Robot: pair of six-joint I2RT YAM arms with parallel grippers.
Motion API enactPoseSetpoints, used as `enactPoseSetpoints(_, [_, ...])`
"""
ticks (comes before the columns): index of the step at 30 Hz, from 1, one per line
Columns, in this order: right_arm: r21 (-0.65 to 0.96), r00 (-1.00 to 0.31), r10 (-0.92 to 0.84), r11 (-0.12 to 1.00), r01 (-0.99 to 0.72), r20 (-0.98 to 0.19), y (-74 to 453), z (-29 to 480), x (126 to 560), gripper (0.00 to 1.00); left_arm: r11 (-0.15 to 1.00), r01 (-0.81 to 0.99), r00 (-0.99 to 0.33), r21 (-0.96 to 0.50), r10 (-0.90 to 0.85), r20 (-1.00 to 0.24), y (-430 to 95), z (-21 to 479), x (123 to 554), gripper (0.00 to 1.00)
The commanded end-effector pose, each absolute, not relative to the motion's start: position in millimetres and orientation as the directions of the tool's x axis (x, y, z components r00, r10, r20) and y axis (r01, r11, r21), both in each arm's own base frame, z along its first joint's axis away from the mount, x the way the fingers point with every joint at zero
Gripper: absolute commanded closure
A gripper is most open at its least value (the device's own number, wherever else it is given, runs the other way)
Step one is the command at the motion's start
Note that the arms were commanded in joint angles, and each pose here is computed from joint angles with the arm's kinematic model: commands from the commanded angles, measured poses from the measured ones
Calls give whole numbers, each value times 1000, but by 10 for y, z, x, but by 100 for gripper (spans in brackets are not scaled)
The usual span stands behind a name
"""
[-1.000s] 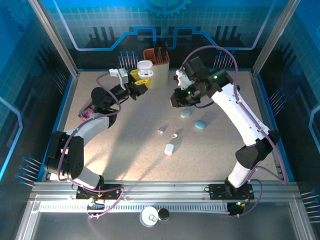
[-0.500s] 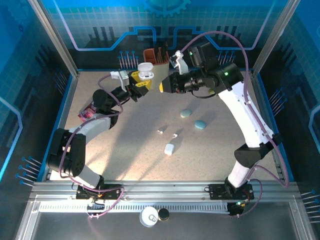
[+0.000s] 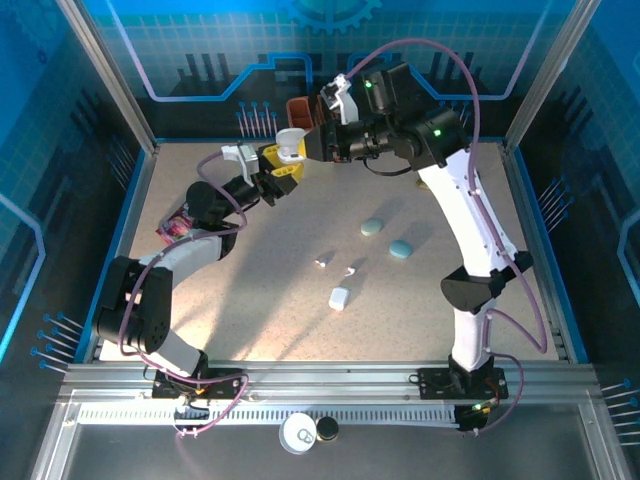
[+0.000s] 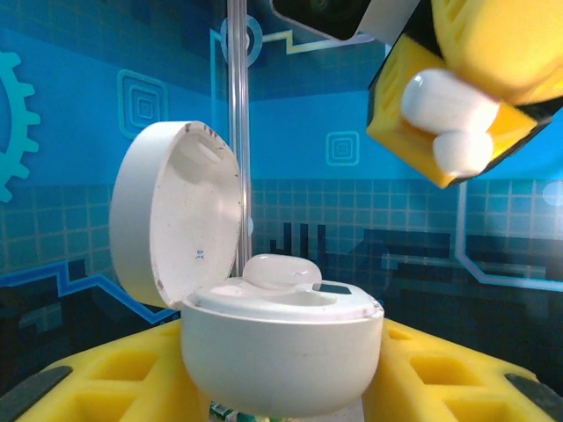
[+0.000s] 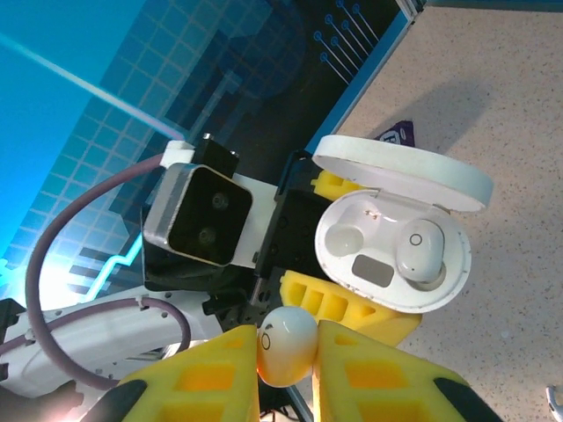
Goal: Insert the wireless bluetooth earbuds into the charging case
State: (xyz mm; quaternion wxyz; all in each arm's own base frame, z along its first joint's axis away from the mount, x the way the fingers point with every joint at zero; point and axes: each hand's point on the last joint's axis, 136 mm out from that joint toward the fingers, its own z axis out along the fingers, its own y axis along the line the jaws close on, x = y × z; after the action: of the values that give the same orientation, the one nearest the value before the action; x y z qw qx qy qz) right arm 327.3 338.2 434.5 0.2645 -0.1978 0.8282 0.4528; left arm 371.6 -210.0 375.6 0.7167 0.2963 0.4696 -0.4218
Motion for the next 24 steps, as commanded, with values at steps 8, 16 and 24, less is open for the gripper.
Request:
enactPoseSetpoints(8, [645,-793,-88,533,-548,-602,3495,4224,3353,82,448,890,248,83,-323,-913,-2226,3725,3656,56])
enactPoseSetpoints(16, [638,-804,-100,555,-534,-586,3520,4073,3413,82,440,894,239,80,-319,-917,-2294,3657,3642,56])
enactPoseSetpoints(24, [633,-813,-105,573,-520,-572,3534,3959,3452,82,435,897,238,84,-314,-919,-2306,3633,3621,56])
